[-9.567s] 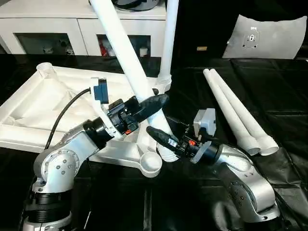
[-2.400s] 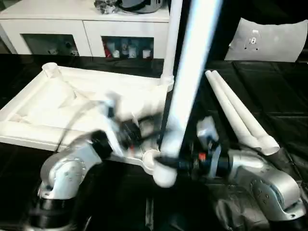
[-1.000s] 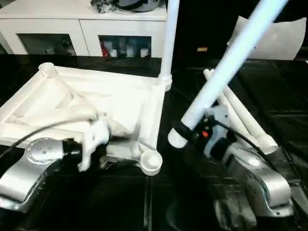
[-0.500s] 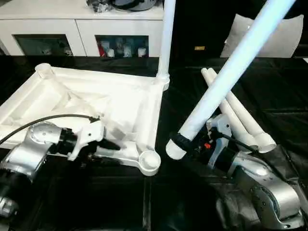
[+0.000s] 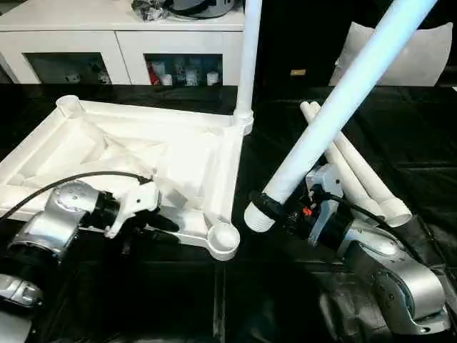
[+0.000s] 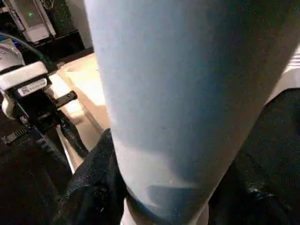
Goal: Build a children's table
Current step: Rotate table base
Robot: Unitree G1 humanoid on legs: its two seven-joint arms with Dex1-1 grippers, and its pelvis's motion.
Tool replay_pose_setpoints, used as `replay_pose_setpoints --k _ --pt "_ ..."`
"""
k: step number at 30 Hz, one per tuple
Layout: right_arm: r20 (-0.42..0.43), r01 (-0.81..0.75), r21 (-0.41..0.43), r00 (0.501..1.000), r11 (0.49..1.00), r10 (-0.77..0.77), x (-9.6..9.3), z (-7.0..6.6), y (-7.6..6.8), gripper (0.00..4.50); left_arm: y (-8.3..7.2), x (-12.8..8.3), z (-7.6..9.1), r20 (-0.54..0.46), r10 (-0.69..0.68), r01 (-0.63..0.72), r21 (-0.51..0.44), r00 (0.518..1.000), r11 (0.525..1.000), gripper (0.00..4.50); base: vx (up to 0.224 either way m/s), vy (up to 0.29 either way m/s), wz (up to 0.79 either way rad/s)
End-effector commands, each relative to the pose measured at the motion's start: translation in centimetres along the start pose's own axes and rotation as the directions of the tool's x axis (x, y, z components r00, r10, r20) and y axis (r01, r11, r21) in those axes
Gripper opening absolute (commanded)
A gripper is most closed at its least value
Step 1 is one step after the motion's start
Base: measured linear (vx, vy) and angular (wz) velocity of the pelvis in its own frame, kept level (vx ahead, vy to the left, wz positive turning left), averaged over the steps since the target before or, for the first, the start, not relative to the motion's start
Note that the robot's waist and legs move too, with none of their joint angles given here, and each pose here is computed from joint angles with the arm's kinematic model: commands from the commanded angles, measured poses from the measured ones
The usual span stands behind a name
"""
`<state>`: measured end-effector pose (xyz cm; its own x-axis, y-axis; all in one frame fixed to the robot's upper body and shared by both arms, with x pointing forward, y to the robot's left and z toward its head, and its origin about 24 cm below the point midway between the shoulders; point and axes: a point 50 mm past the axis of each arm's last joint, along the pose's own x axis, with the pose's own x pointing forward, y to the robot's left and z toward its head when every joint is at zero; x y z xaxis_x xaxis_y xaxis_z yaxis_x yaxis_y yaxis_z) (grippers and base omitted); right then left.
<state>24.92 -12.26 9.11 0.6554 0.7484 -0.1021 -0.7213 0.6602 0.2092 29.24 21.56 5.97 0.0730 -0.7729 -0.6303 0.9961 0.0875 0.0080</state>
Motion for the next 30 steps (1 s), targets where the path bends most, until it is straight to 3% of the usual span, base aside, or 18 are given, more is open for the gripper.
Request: replay_pose_setpoints --k 1,7,15,22,30 --pt "0.013 -0.012 -0.014 1.000 1.000 0.012 0.5 0.7 0.2 1.91 0.3 0.2 0.5 0.032 0.026 -0.026 -0.001 0.999 1.000 0.69 0.000 0.000 0.00" --pt "-0.046 0.001 -0.016 0.999 1.000 -0.002 1.0 0.6 0.1 1.91 0.0 3.1 2.6 0.158 0.072 -0.064 -0.055 0.985 0.996 0.23 0.000 0.000 0.00" --pt "-0.131 0.019 -0.092 0.991 0.996 -0.031 1.9 0.1 -1.1 1.91 -0.8 6.9 4.1 0.158 0.144 -0.138 -0.051 0.977 0.989 0.00 0.000 0.000 0.00" --pt "-0.148 0.033 -0.140 0.987 0.990 -0.054 2.2 0.2 -2.2 1.91 -1.8 6.6 4.4 0.136 0.134 -0.144 0.067 0.982 0.987 0.00 0.000 0.000 0.00" --pt "-0.212 -0.031 -0.117 0.977 0.993 0.006 2.3 -0.9 -2.1 1.91 -1.9 6.0 4.6 0.186 0.138 -0.141 0.004 0.973 0.990 0.00 0.000 0.000 0.00"
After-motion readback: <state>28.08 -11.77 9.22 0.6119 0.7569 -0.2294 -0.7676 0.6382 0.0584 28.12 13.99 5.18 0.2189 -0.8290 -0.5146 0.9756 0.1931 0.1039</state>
